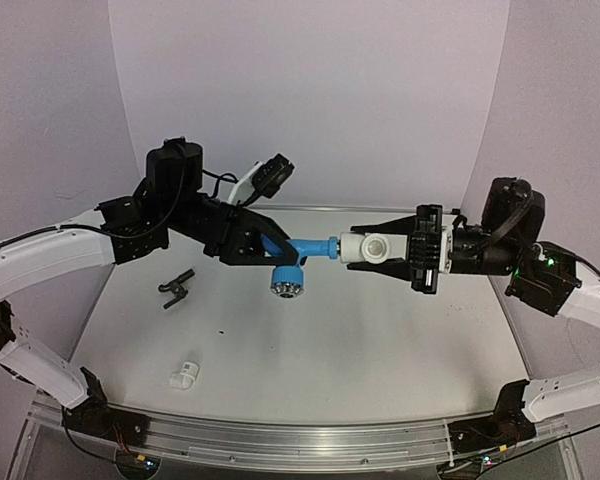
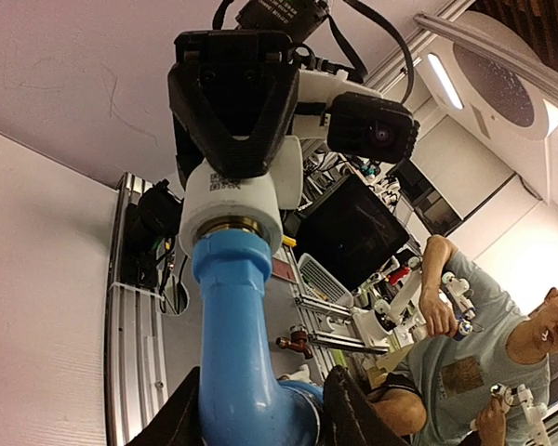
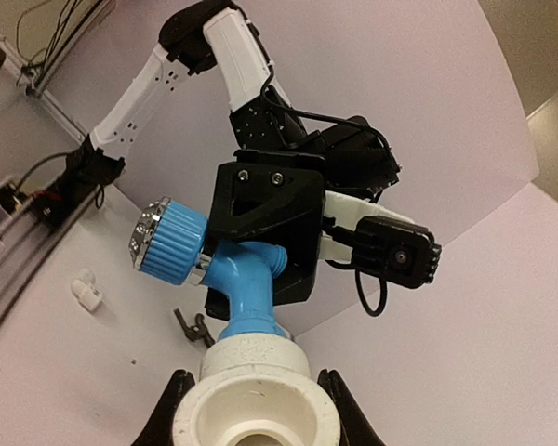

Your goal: Install the water faucets

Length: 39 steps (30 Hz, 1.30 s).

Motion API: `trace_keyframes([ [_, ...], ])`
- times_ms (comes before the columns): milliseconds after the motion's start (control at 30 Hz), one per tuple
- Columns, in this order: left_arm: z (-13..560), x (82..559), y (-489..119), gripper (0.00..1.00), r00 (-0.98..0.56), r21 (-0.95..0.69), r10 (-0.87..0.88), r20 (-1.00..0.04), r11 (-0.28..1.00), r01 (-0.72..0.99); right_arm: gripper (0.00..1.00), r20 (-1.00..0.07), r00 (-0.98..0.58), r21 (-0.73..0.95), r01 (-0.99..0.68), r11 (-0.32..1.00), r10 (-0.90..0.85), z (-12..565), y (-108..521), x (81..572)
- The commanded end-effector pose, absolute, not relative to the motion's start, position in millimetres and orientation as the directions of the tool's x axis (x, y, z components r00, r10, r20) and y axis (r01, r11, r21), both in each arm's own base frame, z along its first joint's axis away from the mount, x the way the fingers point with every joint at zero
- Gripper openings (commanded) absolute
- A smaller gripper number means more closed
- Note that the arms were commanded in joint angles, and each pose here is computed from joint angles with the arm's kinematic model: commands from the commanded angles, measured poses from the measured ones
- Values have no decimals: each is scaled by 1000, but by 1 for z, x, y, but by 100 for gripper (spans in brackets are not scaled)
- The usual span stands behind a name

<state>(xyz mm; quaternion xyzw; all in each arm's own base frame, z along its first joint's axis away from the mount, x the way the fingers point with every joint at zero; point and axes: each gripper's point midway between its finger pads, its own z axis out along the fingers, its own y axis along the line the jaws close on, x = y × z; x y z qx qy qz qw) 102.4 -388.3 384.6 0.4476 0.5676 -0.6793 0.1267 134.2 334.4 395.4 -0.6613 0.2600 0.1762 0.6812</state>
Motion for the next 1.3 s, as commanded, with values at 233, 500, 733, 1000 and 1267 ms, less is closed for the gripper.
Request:
trace_keyframes([
  [233,396,99,-383,27,-376,-434,246,-893,-253,865,0,-955,287,-281,-956,87,71,446,348,132],
  [500,391,102,-381,16,-205,-245,221,-954,-174,954,0,-989,-128,129,-991,19,69,430,358,133],
  [733,390,108,-373,9,14,1,205,-979,-63,998,0,-949,-303,306,-952,27,84,430,359,144],
  [1000,389,121,-368,35,90,109,243,-966,68,992,0,-973,-203,207,-978,34,107,444,356,144],
  [1267,433,116,-355,100,-151,-137,103,-983,132,982,0,-927,376,-366,-908,204,11,475,333,152],
])
